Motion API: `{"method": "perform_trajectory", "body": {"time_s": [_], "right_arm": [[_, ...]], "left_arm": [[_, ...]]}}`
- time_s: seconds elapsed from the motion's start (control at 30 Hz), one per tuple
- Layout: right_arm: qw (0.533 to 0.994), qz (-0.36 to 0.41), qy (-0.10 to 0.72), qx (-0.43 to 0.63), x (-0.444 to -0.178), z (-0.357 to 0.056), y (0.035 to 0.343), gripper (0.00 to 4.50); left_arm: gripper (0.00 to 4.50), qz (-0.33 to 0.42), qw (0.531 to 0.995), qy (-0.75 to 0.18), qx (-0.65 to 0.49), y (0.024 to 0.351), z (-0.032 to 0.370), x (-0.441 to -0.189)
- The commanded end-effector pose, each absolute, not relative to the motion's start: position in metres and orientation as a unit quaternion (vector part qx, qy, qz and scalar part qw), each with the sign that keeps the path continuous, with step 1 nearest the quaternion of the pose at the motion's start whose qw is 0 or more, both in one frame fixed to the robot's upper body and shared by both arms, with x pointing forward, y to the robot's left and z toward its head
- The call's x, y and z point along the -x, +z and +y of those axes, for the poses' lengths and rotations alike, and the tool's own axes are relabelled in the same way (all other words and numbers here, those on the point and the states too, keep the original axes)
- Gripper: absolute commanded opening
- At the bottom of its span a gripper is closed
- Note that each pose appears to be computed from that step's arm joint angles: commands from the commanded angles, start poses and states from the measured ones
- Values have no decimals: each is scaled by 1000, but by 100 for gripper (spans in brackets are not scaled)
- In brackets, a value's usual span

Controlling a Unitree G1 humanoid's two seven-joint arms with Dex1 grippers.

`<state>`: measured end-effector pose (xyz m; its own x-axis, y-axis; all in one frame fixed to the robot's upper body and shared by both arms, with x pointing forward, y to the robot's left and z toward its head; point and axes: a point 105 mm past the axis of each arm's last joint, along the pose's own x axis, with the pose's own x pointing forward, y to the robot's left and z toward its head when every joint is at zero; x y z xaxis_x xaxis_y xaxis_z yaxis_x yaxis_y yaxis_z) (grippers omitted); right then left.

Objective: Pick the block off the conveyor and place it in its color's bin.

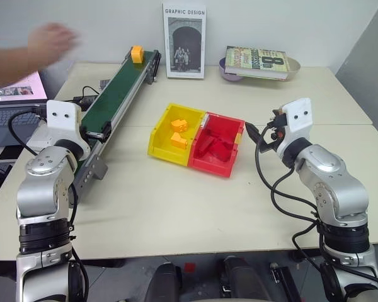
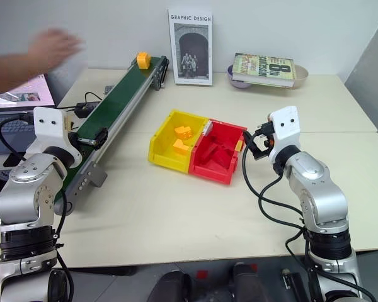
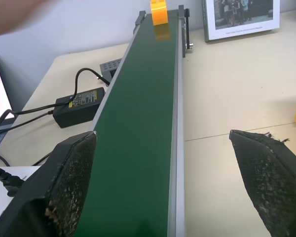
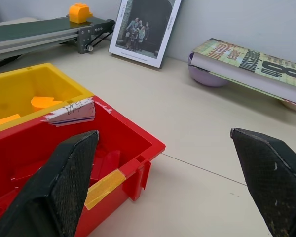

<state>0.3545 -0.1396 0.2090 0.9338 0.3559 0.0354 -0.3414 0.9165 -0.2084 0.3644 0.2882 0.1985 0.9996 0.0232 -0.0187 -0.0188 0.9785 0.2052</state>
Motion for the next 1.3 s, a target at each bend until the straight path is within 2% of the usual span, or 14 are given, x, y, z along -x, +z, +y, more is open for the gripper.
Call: {"method": "perform_trajectory", "body": {"time_s": [0.03, 0.47, 0.63, 0.77, 0.9, 1.1, 1.3], "right_arm": [[976, -65, 176, 109, -352, -141, 224, 450], [967, -83, 213, 112, -358, -132, 236, 450], [938, -97, 317, 102, -352, -105, 245, 450], [892, -106, 432, 82, -335, -79, 255, 450], [857, -104, 499, 72, -321, -64, 258, 450], [817, -91, 567, 55, -302, -51, 257, 450], [801, -86, 591, 52, -293, -45, 256, 450]], "left_arm": [[449, -27, 994, 13, -108, 219, 288, -359], [449, -63, 996, 48, -42, 222, 318, -344], [449, -56, 998, 27, -32, 222, 326, -347], [449, -39, 999, -8, -29, 219, 323, -352], [449, -32, 998, -29, -39, 220, 325, -356], [449, -25, 997, -53, -58, 224, 330, -360], [449, -23, 995, -65, -69, 226, 332, -364]]}}
